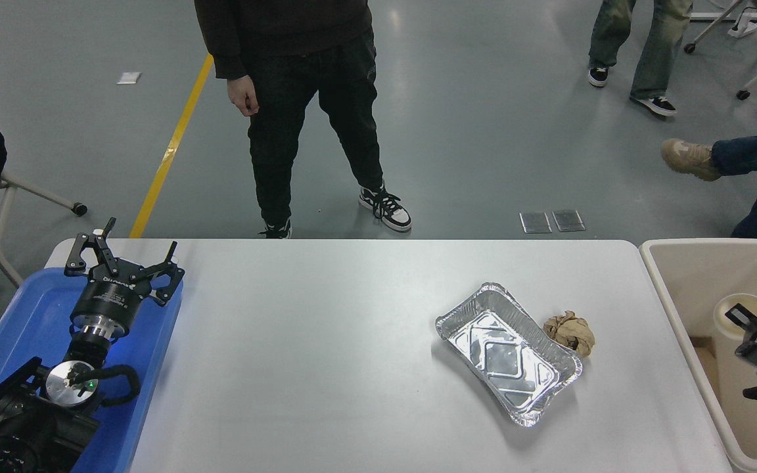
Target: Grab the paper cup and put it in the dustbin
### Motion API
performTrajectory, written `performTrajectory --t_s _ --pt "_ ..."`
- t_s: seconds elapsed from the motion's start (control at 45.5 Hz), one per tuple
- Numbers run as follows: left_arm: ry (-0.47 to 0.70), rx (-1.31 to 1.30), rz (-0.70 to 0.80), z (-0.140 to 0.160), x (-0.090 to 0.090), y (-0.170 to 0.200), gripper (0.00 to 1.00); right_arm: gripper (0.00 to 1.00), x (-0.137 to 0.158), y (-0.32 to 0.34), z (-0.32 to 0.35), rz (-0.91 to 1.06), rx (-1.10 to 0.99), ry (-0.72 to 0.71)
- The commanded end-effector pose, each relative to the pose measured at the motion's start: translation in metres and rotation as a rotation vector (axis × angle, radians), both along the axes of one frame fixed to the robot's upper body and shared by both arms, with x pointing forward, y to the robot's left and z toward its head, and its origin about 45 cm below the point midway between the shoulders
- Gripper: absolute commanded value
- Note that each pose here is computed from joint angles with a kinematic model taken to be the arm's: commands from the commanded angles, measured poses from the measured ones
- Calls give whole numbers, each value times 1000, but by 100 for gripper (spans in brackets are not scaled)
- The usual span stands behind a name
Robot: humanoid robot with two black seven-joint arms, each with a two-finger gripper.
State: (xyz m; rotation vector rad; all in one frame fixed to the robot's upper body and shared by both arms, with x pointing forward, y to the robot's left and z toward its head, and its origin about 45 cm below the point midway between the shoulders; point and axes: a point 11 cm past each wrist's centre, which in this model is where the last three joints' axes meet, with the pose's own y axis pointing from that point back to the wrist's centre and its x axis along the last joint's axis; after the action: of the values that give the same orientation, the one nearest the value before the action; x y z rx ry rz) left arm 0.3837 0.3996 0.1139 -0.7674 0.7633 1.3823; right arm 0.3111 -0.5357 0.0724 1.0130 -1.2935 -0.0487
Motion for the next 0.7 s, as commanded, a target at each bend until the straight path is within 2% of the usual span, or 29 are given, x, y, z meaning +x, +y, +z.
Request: performTrajectory --t_s 0.0,0.044,0.066,0.088,0.132,0.154,0.198,0.242,0.484,0.681 --pt "-1 0 0 0 0 0 99 0 -4 3 -7 -11 7 1" --pt "-1 0 0 0 0 0 99 4 -5 3 -8 -12 9 3" --pt "-1 0 0 0 0 0 99 15 -6 3 -8 -12 10 5" --pt "-1 0 0 0 0 0 99 27 -6 3 -8 -11 13 8" --pt "-1 0 0 0 0 0 99 69 -5 3 -7 -12 12 3" --pt "-1 0 0 0 0 0 99 79 -6 4 -8 -12 17 5" --pt "-1 0 0 0 0 0 99 86 -7 4 -9 -11 23 12" --pt "-1 0 0 0 0 0 99 99 -7 3 -8 -7 16 15" --pt "-1 0 0 0 0 0 99 100 0 8 -5 74 -6 53" --pt "0 1 -1 0 0 0 99 100 30 3 36 144 -38 29"
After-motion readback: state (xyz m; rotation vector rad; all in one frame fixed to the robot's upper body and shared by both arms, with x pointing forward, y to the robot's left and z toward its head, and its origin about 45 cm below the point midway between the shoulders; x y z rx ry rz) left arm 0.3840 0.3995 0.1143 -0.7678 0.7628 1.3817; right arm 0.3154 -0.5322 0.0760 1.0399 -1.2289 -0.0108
